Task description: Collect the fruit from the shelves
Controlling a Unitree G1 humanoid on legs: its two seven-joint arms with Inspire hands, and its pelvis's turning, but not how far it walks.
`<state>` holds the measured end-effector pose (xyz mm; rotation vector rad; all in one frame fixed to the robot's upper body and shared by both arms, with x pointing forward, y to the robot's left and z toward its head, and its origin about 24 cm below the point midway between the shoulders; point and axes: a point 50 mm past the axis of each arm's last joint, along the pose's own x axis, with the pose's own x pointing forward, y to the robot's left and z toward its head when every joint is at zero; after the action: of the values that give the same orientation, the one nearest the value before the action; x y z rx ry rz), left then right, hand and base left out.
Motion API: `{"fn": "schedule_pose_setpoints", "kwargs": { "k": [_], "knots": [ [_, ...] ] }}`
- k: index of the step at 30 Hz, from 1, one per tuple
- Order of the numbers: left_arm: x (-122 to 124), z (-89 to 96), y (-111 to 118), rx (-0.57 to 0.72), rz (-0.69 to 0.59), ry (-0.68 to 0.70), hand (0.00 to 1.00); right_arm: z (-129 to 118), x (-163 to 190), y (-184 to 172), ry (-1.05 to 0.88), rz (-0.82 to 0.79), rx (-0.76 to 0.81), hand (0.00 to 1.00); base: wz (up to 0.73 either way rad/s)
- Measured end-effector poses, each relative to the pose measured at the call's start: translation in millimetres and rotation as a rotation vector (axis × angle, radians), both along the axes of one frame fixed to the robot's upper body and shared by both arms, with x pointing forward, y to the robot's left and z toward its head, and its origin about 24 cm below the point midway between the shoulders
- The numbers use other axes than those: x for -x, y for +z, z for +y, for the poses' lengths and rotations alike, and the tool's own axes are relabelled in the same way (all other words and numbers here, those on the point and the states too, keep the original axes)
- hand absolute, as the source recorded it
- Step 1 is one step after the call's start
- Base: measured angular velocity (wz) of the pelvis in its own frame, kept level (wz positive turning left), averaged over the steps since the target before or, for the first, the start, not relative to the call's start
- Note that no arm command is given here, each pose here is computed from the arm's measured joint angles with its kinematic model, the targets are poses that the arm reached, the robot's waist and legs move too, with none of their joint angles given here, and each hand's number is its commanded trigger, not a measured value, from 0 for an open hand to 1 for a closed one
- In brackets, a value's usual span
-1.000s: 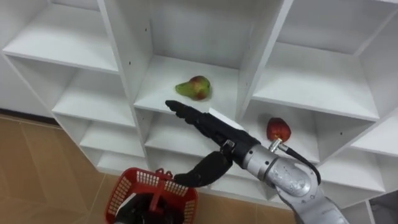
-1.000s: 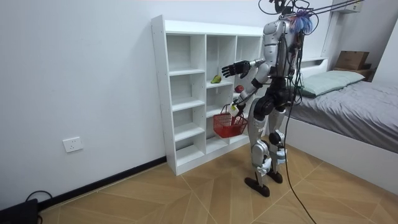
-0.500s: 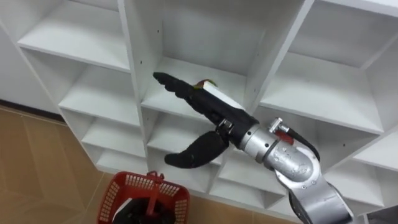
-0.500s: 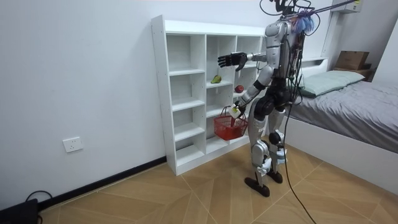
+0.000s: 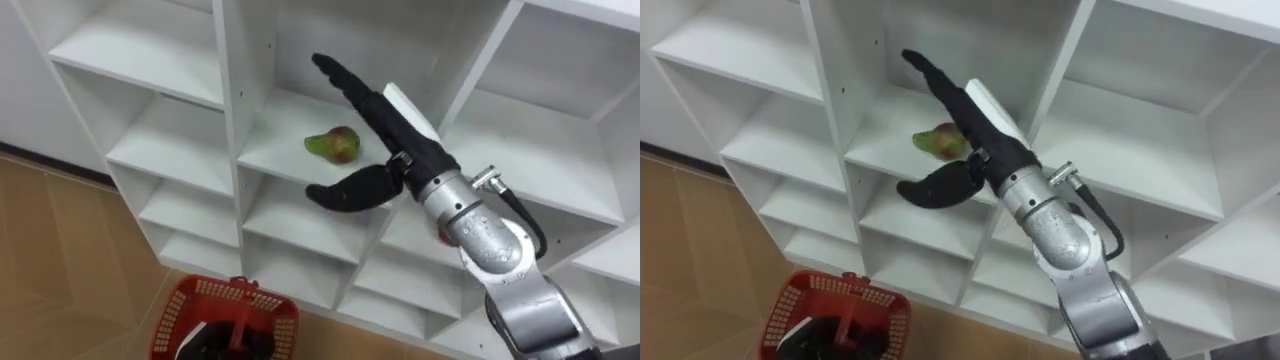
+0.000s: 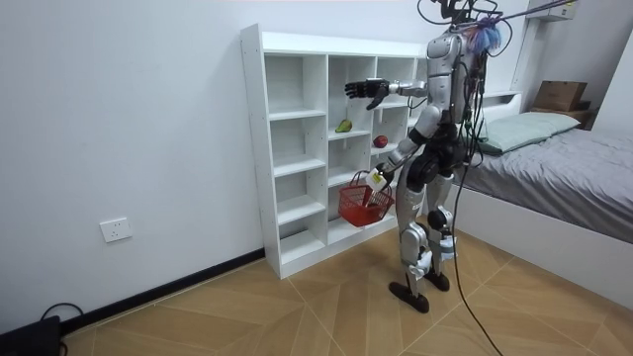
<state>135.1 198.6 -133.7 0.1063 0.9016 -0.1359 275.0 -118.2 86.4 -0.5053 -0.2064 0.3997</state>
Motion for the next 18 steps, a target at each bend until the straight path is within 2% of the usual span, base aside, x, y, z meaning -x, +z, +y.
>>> {"fn": "schedule_pose_setpoints", "kwargs": {
  "k": [8, 18],
  "knots": [
    [0, 13.6, 3, -0.055, 0.015, -0.030, 1.00, -15, -36, 0, -0.103, 0.020, 0.020, 0.00, 0.10],
    [-6, 21.9, 9, -0.069, 0.008, -0.024, 1.00, -34, -51, -13, -0.190, 0.111, -0.002, 0.00, 0.16]
  ]
}}
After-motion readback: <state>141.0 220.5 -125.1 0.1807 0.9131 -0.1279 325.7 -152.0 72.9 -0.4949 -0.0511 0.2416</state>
